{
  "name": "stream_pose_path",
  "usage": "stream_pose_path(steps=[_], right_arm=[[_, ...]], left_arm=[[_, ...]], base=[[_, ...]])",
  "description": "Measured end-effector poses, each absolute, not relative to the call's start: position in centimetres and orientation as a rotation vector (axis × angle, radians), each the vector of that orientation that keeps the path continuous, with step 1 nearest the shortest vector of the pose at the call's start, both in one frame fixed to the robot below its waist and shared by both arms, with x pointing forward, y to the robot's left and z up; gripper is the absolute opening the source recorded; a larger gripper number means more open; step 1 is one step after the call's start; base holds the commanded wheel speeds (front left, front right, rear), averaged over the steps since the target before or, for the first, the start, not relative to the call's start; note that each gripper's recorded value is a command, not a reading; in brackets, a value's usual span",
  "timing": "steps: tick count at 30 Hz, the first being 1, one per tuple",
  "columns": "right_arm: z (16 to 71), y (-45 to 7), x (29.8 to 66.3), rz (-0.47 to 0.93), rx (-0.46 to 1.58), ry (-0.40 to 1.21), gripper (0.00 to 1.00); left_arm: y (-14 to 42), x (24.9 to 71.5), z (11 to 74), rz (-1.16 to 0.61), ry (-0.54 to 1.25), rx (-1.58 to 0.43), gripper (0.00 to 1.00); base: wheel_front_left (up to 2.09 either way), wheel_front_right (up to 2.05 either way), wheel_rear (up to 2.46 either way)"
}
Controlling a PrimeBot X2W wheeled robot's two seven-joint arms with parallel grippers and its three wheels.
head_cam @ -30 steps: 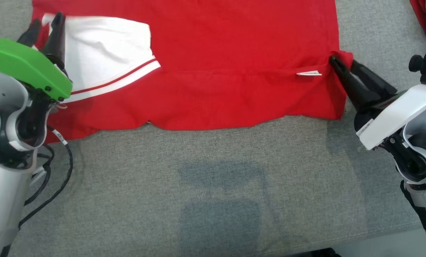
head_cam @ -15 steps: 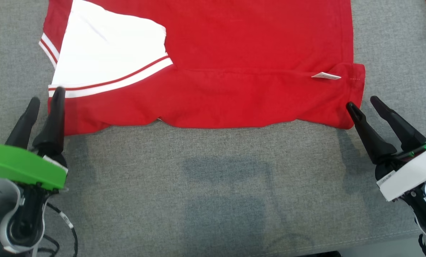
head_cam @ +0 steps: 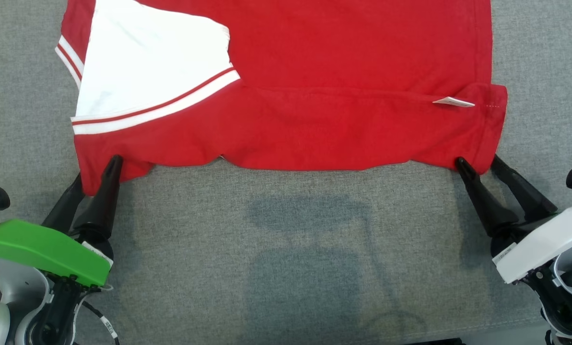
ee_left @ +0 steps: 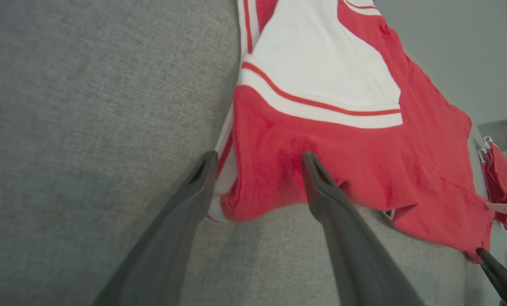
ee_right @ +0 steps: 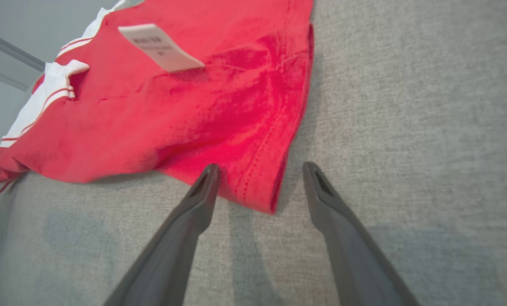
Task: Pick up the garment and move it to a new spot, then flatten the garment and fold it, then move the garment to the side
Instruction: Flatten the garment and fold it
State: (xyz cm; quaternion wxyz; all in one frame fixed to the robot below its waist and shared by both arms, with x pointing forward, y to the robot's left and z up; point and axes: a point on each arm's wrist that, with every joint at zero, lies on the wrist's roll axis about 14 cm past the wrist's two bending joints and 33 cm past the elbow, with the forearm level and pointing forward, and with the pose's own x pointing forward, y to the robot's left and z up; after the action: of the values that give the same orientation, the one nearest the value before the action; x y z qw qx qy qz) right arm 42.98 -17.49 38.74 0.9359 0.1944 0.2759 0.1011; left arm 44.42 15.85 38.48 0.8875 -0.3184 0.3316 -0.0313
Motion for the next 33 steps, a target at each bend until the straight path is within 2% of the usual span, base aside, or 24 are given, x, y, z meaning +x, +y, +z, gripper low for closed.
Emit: stream_pose_path(steps=[14, 15, 16, 17, 18, 26, 33], right_arm=[[38.0, -17.0, 42.2, 0.209, 0.452, 0.607, 1.0], [38.0, -16.8, 42.2, 0.213, 0.455, 0.612, 1.0], [38.0, -16.6, 42.3, 0.22, 0.462, 0.616, 0.7], [38.0, -16.4, 42.3, 0.225, 0.476, 0.62, 0.35], [38.0, -16.3, 42.5, 0.231, 0.482, 0.621, 0.0], [40.3, -17.3, 43.7, 0.32, 0.468, 0.633, 0.0], [42.8, -20.3, 43.6, 0.329, 0.501, 0.681, 0.0]], left_arm=[[16.2, 43.7, 37.3, -0.064, 0.758, -0.662, 1.0], [16.3, 43.7, 37.1, -0.064, 0.765, -0.662, 0.43], [16.2, 43.7, 37.0, -0.069, 0.765, -0.662, 0.09], [16.1, 43.8, 36.9, -0.079, 0.766, -0.661, 0.0], [16.0, 43.9, 36.8, -0.09, 0.766, -0.659, 0.0], [16.9, 44.7, 38.8, -0.159, 0.741, -0.622, 0.0], [16.2, 44.2, 41.9, -0.248, 0.73, -0.626, 0.0]], base=[[0.0, 0.0, 0.0], [0.0, 0.0, 0.0], [0.0, 0.0, 0.0], [0.0, 0.0, 0.0], [0.0, 0.0, 0.0], [0.0, 0.0, 0.0], [0.0, 0.0, 0.0]])
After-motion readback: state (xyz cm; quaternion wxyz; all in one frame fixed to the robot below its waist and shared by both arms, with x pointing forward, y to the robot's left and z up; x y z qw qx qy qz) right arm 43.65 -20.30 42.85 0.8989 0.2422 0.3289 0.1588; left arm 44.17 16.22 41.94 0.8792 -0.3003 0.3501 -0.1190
